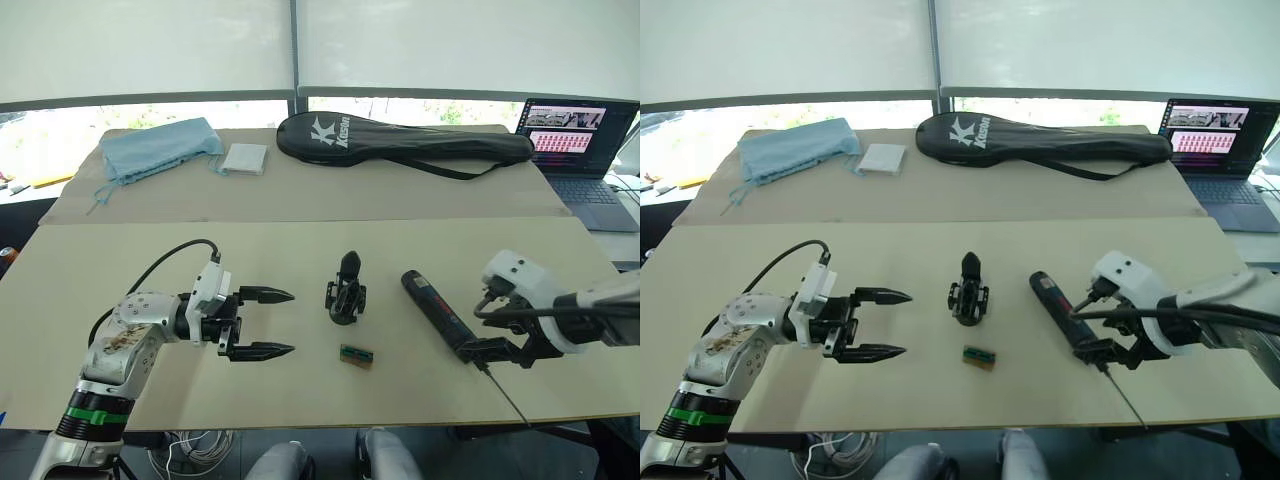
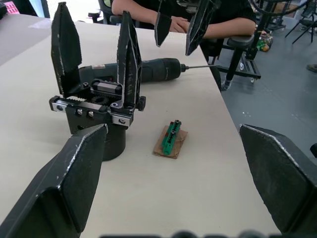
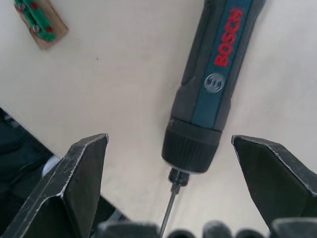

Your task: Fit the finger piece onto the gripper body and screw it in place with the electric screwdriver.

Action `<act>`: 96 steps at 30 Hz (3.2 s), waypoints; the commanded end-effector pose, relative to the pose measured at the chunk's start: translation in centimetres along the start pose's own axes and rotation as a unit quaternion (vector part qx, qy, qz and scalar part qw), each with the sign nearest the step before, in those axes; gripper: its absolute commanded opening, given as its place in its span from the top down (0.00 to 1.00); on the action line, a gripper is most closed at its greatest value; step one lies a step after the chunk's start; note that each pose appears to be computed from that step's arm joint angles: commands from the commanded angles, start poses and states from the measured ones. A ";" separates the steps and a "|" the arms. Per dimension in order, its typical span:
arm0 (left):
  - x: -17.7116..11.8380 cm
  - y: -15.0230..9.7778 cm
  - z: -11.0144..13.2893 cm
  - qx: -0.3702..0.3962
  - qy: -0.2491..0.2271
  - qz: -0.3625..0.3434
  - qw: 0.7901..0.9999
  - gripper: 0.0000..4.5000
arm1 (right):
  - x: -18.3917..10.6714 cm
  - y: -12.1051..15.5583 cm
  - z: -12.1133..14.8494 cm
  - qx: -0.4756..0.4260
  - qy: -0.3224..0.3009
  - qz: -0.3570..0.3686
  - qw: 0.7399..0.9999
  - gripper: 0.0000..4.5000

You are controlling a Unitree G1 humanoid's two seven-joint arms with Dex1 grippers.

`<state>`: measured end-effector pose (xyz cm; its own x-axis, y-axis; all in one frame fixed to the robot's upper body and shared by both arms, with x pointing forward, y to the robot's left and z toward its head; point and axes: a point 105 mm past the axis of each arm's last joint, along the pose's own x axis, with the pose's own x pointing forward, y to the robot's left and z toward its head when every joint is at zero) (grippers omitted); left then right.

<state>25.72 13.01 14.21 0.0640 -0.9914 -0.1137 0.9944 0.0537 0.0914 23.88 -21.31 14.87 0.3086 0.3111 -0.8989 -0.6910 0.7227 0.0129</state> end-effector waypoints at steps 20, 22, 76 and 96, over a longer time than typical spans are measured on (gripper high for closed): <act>0.8 -0.3 0.5 0.016 -0.011 0.005 1.000 0.00 | 2.7 -2.7 0.1 0.034 0.067 -0.036 0.996 0.02; 0.9 -0.2 0.5 0.015 -0.012 0.005 1.000 0.00 | 2.9 -2.7 0.3 0.033 0.068 -0.035 0.997 0.02; -0.2 1.4 -3.4 0.026 0.056 0.002 0.998 0.00 | -9.5 7.5 8.1 -0.100 -0.671 0.031 0.734 0.57; 5.1 -0.7 -5.9 0.064 0.044 -0.013 0.997 0.00 | -2.9 10.1 7.9 -0.263 -0.644 0.111 0.710 0.57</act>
<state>25.97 9.05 7.51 0.0515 -0.9761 -0.2110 0.9835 0.0129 0.1803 21.91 -10.20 19.95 0.3065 0.9268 0.2168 -0.8779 0.3633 -0.3120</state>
